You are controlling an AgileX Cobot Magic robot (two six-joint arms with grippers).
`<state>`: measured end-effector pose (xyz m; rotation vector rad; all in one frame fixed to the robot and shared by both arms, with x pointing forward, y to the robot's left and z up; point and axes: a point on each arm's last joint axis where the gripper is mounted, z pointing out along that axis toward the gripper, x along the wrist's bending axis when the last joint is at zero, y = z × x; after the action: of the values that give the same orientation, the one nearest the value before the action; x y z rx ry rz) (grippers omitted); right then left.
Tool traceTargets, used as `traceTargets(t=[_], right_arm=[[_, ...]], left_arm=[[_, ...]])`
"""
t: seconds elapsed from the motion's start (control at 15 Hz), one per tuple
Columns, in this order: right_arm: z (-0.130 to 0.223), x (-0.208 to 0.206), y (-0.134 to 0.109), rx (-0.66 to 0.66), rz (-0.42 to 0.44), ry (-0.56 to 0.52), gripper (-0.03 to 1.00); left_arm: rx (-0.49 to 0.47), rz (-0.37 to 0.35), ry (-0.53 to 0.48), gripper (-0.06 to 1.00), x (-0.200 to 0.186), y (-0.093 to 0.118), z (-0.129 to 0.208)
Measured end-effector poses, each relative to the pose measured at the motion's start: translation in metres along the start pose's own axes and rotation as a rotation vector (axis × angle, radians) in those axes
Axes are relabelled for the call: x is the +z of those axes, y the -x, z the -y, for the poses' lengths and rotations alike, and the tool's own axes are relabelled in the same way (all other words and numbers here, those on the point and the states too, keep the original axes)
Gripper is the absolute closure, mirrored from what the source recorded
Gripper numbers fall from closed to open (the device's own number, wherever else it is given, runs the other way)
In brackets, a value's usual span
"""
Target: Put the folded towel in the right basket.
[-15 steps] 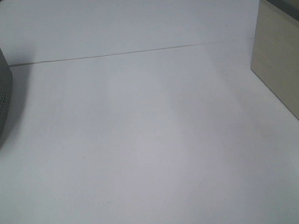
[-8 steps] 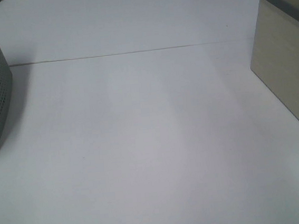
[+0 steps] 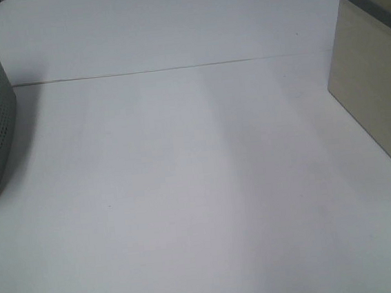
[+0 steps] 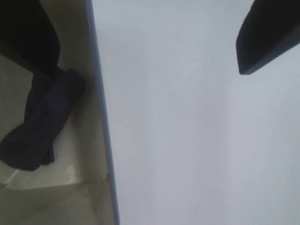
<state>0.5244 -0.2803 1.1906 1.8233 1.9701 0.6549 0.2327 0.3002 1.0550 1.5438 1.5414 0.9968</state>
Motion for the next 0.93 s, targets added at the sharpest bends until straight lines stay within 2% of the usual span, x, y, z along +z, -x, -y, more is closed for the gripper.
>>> traceTargets(t=[0.13, 0.33, 0.4, 0.47, 0.67, 0.8, 0.93], right_arm=[[0.066, -0.03, -0.004, -0.01, -0.007, -0.01, -0.01], [0.175, -0.061, -0.007, -0.025, -0.004, 0.067, -0.01], [0.189, -0.062, -0.007, -0.03, -0.003, 0.083, -0.01], [0.245, -0.064, -0.007, -0.037, 0.003, 0.161, -0.01], [0.297, -0.052, -0.007, -0.045, 0.01, 0.275, -0.01], [0.317, -0.046, -0.006, -0.052, 0.013, 0.354, -0.01], [0.326, -0.038, -0.006, -0.054, 0.013, 0.388, -0.01]], left_arm=[[0.0, 0.0, 0.0, -0.05, 0.0, 0.0, 0.0], [0.0, 0.0, 0.0, -0.05, 0.0, 0.0, 0.0], [0.0, 0.0, 0.0, -0.05, 0.0, 0.0, 0.0], [0.0, 0.0, 0.0, -0.05, 0.0, 0.0, 0.0], [0.0, 0.0, 0.0, -0.05, 0.0, 0.0, 0.0], [0.0, 0.0, 0.0, -0.05, 0.0, 0.0, 0.0], [0.0, 0.0, 0.0, -0.05, 0.0, 0.0, 0.0]])
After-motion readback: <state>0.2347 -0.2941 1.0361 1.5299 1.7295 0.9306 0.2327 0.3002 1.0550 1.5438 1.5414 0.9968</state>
